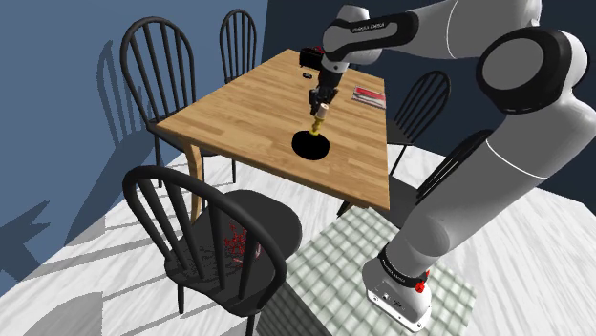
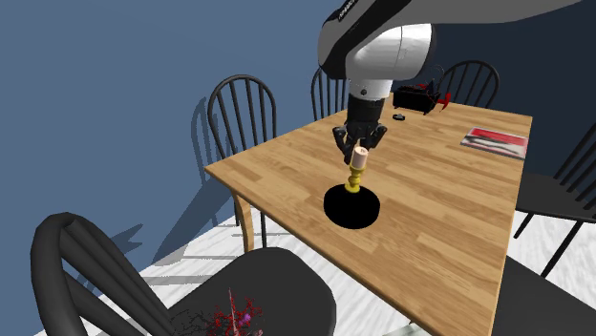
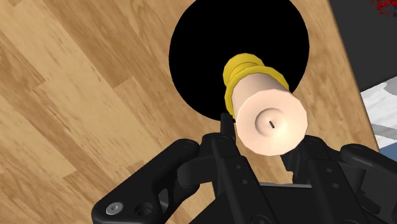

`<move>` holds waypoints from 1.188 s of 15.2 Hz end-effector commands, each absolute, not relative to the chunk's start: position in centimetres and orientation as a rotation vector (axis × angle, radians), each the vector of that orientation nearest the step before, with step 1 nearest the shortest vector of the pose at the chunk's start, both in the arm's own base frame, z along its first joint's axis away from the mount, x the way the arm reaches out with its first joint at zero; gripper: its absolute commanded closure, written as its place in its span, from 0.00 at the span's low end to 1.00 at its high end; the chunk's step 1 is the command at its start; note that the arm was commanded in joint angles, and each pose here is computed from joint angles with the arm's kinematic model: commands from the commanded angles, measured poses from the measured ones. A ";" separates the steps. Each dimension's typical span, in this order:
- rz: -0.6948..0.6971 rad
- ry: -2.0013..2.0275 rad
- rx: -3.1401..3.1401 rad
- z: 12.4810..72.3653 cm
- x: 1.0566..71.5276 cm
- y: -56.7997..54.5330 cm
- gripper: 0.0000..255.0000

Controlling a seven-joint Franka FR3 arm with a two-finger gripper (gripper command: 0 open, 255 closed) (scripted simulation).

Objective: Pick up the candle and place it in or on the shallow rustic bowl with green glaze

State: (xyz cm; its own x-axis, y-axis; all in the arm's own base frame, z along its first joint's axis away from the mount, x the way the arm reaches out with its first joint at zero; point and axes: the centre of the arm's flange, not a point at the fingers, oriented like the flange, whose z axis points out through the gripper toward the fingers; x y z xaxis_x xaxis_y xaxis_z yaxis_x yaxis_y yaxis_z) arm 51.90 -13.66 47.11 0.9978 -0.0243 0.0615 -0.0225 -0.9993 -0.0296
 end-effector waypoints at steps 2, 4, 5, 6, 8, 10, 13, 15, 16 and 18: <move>-0.097 0.037 -3.111 45.6 52.0 -13.7 1.00; -0.097 0.037 -3.111 44.6 52.0 -13.7 1.00; -0.097 0.037 -3.111 44.0 52.0 -13.7 1.00; -0.097 0.037 -3.111 43.4 52.0 -13.7 1.00; -0.097 0.037 -3.111 43.4 52.0 -13.7 1.00; -0.097 0.037 -3.111 43.4 52.0 -13.7 1.00; -0.097 0.037 -3.111 43.4 52.0 -13.7 1.00; -0.097 0.037 -3.111 43.4 52.0 -13.7 0.00; -0.097 0.037 -3.111 43.4 52.0 -13.7 0.00; -0.097 0.037 -3.111 43.4 52.0 -13.7 0.00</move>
State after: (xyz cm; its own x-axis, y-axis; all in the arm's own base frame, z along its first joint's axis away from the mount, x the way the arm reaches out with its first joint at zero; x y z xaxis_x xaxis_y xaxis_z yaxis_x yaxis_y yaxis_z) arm 51.97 -13.67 43.37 0.9978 -0.0244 0.0619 -0.0226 -0.9993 -0.0294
